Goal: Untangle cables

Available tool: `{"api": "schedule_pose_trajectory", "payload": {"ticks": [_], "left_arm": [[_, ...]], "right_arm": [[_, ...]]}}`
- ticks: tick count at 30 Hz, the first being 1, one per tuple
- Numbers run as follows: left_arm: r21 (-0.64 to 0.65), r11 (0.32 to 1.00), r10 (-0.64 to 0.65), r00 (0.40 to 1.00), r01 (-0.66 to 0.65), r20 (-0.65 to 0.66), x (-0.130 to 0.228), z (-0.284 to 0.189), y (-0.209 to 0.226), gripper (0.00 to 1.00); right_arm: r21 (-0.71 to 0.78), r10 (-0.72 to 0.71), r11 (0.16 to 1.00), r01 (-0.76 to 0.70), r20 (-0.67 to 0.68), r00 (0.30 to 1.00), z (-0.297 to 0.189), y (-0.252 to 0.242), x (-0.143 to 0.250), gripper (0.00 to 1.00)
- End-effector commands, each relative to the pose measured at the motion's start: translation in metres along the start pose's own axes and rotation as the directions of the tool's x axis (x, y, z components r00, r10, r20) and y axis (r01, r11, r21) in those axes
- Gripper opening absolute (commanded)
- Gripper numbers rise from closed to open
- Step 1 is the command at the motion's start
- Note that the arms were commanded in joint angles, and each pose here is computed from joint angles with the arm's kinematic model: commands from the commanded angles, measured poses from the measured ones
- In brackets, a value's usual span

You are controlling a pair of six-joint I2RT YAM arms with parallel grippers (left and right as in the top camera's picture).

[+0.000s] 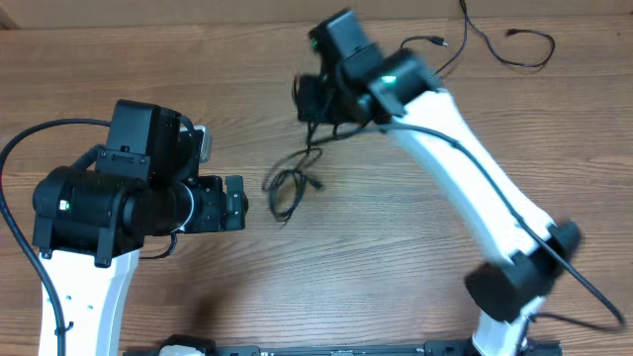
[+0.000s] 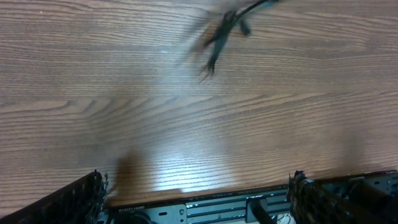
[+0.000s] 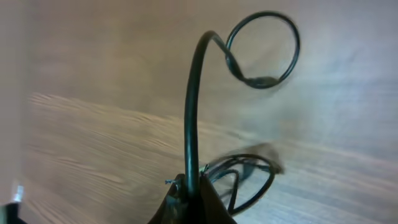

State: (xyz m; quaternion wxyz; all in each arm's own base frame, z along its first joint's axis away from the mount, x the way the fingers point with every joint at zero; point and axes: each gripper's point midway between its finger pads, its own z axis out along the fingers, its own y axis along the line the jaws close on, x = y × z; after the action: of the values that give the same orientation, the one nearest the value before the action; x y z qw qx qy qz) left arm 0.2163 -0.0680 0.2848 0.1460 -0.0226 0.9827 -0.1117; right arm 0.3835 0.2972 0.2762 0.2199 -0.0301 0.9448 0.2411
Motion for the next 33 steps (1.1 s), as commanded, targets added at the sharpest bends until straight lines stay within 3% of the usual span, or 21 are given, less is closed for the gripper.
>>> {"api": "schedule_pose_trajectory", "payload": {"ticks": [1,16,28,33], "left_arm": [[-0.004,1.0,-0.012,1.0,0.012,0.012,-0.003,-0.001,0.001,0.96],[-0.005,1.0,-0.012,1.0,0.012,0.008,-0.002,-0.001,0.001,0.96],[-0.006,1.0,-0.013,1.0,0.013,0.004,-0.001,-0.001,0.001,0.96],[-0.009,1.0,-0.014,1.0,0.014,-0.004,0.001,-0.001,0.002,0.96]], "right_arm": [[-0.034,-0.046,0.998,0.052,0.165,0.985,-0.067,0.016,-0.022,0.04],[-0.108,-0.05,0.991,0.084,0.288,0.956,-0.094,0.036,-0.043,0.04],[-0.218,-0.043,0.964,0.149,0.429,0.903,-0.123,0.066,-0.07,0.04],[-0.196,-0.08,0.961,0.197,0.482,0.873,-0.142,0.067,-0.074,0.04]]}}
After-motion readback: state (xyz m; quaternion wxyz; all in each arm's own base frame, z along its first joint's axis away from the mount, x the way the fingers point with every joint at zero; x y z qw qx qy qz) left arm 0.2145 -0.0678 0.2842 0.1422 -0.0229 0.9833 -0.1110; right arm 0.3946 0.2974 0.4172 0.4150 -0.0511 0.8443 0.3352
